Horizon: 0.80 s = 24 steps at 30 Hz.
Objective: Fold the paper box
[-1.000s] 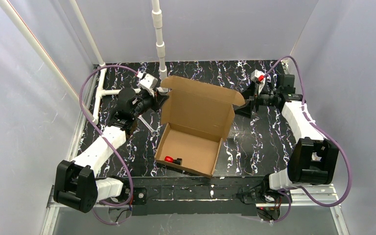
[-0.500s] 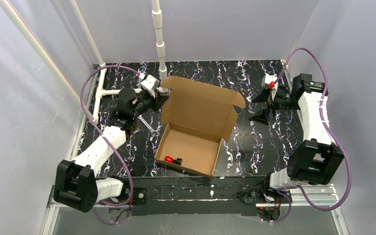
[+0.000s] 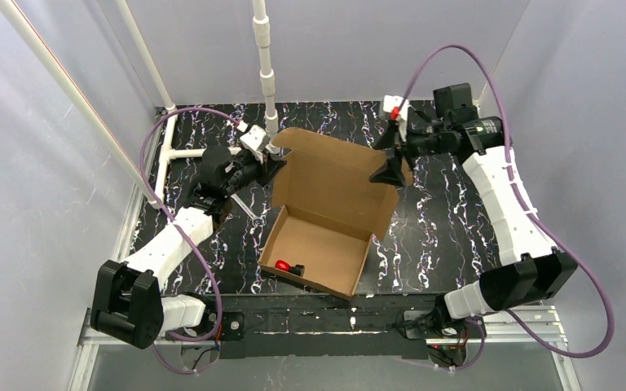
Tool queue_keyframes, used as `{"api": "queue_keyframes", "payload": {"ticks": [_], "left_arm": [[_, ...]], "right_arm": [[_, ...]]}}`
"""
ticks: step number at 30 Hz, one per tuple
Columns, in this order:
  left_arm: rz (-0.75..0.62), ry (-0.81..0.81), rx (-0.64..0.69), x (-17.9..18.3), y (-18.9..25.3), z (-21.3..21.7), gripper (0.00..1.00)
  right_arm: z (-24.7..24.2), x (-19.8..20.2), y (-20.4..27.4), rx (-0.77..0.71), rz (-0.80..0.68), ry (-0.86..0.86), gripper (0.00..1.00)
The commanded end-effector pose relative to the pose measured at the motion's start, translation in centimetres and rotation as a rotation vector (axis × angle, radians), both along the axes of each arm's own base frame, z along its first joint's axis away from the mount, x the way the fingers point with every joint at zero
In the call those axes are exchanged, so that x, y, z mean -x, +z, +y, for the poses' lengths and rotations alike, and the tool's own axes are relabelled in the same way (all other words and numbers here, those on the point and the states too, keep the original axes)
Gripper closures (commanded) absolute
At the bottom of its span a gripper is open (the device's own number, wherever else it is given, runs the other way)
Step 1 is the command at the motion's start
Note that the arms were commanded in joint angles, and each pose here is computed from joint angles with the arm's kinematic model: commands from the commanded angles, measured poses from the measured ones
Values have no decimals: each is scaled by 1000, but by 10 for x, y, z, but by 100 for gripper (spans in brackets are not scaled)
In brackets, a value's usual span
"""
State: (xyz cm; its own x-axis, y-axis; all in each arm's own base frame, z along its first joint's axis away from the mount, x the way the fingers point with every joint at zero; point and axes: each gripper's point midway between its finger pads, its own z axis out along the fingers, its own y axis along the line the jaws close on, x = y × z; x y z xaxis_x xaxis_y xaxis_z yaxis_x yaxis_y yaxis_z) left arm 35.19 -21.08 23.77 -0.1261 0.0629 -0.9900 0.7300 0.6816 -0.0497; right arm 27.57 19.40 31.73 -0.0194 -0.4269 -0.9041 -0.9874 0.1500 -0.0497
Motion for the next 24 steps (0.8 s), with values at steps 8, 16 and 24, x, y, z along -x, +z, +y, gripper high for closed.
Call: {"api": "queue_keyframes", "payload": {"ticks": [8, 16, 24], "left_arm": [[-100, -33, 3, -2, 29, -18, 100], [-114, -12, 7, -9, 37, -20, 100], [-105, 9, 10, -13, 36, -19, 100]], "right_arm": [[39, -54, 10, -11, 129, -175, 2], [52, -45, -16, 41, 183, -180, 13], [54, -49, -12, 38, 182, -183, 57]]}}
